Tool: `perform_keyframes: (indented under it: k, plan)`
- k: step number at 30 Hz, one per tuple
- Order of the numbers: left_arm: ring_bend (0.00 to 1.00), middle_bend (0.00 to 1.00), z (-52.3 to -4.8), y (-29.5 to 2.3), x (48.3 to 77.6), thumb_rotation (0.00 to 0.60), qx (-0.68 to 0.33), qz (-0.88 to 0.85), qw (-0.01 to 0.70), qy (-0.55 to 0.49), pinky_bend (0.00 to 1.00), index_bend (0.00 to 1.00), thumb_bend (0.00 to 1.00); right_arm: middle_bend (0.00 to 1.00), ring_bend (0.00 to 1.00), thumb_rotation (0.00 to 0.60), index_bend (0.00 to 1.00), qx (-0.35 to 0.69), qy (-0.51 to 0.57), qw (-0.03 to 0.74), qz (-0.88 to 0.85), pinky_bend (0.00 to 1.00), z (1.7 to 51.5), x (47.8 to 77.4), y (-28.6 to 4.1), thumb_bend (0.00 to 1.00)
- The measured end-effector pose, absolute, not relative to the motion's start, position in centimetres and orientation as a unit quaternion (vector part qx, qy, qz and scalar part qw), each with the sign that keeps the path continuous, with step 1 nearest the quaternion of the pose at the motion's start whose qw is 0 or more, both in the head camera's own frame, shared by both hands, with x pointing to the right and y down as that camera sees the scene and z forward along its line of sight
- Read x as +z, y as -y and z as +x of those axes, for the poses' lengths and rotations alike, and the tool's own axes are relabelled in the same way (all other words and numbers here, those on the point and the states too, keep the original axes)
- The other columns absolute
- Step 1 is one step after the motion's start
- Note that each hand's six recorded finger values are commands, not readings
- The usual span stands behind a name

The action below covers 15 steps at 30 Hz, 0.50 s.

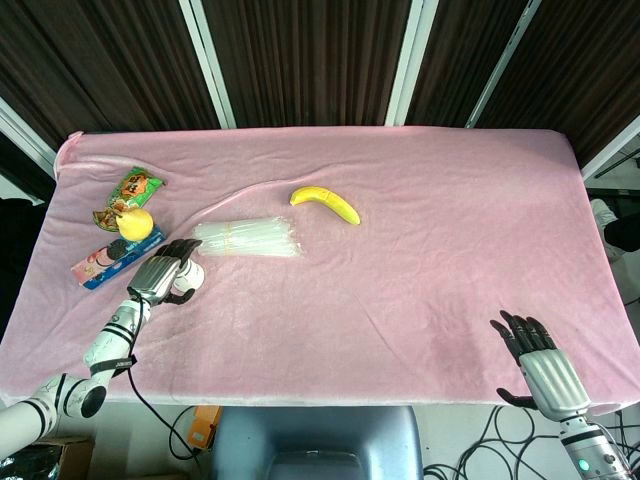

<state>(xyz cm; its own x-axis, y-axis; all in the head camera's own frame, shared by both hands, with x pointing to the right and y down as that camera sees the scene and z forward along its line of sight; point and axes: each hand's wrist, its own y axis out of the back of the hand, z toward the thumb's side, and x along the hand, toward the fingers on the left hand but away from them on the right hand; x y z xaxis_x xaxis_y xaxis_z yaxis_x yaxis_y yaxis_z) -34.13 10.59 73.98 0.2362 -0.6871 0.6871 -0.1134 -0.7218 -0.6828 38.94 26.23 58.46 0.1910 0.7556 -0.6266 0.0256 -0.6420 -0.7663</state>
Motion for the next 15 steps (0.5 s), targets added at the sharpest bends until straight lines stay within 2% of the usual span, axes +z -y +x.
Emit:
perform_keyframes:
  k: [7, 12, 15]
  plan:
    - [0.05, 0.14, -34.4, -10.6, 74.0, 0.600, -0.558, -0.736, 0.267, -0.277, 0.20, 0.12, 0.35, 0.00, 0.00, 0.600, 0.00, 0.571, 0.280, 0.320, -0.703, 0.00, 39.0, 58.3, -26.2, 0.25]
    - [0.12, 0.21, -34.9, -10.4, 74.2, 0.600, -0.563, -0.727, 0.271, -0.284, 0.30, 0.22, 0.35, 0.00, 0.00, 0.600, 0.00, 0.571, 0.281, 0.321, -0.702, 0.00, 39.0, 58.2, -26.2, 0.25]
    - [0.21, 0.28, -35.2, -10.2, 74.3, 0.600, -0.566, -0.721, 0.275, -0.289, 0.39, 0.29, 0.35, 0.00, 0.00, 0.600, 0.00, 0.571, 0.282, 0.321, -0.701, 0.00, 39.1, 58.2, -26.2, 0.25]
